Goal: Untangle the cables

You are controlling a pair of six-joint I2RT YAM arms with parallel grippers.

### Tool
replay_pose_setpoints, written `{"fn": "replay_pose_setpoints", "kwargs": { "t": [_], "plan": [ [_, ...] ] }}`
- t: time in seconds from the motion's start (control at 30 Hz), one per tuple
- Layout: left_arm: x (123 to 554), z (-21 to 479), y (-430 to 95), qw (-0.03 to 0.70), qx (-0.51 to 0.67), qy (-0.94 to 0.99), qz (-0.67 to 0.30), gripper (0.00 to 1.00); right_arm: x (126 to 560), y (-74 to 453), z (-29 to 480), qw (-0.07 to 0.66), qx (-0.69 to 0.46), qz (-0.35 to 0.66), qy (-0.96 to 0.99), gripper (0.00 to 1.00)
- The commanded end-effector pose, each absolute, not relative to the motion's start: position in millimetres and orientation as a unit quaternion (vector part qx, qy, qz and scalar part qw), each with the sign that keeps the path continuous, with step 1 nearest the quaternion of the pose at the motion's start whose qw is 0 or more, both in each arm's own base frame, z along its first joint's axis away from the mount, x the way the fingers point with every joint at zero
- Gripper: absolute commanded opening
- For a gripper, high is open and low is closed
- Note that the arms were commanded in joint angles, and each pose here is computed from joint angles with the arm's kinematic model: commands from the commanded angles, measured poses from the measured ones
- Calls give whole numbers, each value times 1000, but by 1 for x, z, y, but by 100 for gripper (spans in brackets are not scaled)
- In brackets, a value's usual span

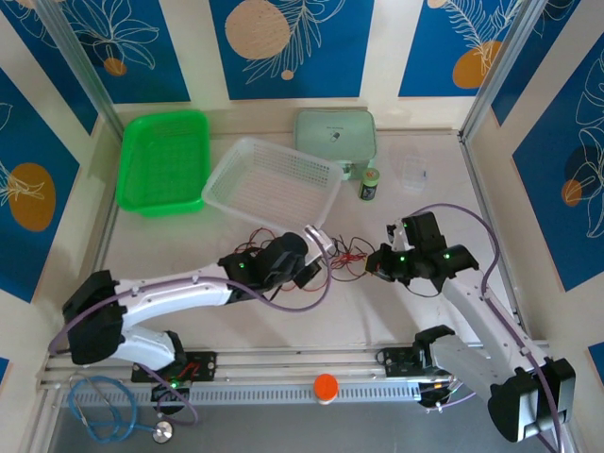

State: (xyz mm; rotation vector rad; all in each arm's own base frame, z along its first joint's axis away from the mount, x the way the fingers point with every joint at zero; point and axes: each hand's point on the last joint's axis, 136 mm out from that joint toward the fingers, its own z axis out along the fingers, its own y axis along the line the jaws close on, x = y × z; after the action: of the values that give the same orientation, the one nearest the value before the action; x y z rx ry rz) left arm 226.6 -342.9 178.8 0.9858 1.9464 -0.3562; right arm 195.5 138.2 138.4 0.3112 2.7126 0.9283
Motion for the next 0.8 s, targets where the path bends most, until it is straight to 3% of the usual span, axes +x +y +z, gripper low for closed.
{"fn": "replay_pose_setpoints", "kwargs": {
  "t": [0.0, 0.07, 0.2, 0.27, 0.33, 0.5, 0.77],
  "plan": [
    [225, 179, -334, 446, 380, 797, -149, 0, 188, 141, 138, 109, 113, 339, 928, 0],
    [221, 177, -339, 436, 388, 796, -163, 9, 188, 142, 139, 109, 110, 344, 926, 0],
    [212, 167, -361, 408, 426, 784, -193, 43, 187, 145, 140, 107, 105, 352, 924, 0],
    [211, 164, -374, 394, 444, 779, -203, 50, 186, 146, 140, 105, 101, 354, 924, 0],
    [212, 159, -389, 376, 462, 776, -208, 50, 185, 147, 140, 105, 100, 356, 923, 0],
    [221, 154, -412, 357, 482, 775, -201, 37, 182, 149, 138, 103, 96, 361, 922, 0],
    [226, 145, -411, 347, 482, 778, -205, 36, 178, 149, 131, 97, 98, 359, 923, 0]
  ]
}}
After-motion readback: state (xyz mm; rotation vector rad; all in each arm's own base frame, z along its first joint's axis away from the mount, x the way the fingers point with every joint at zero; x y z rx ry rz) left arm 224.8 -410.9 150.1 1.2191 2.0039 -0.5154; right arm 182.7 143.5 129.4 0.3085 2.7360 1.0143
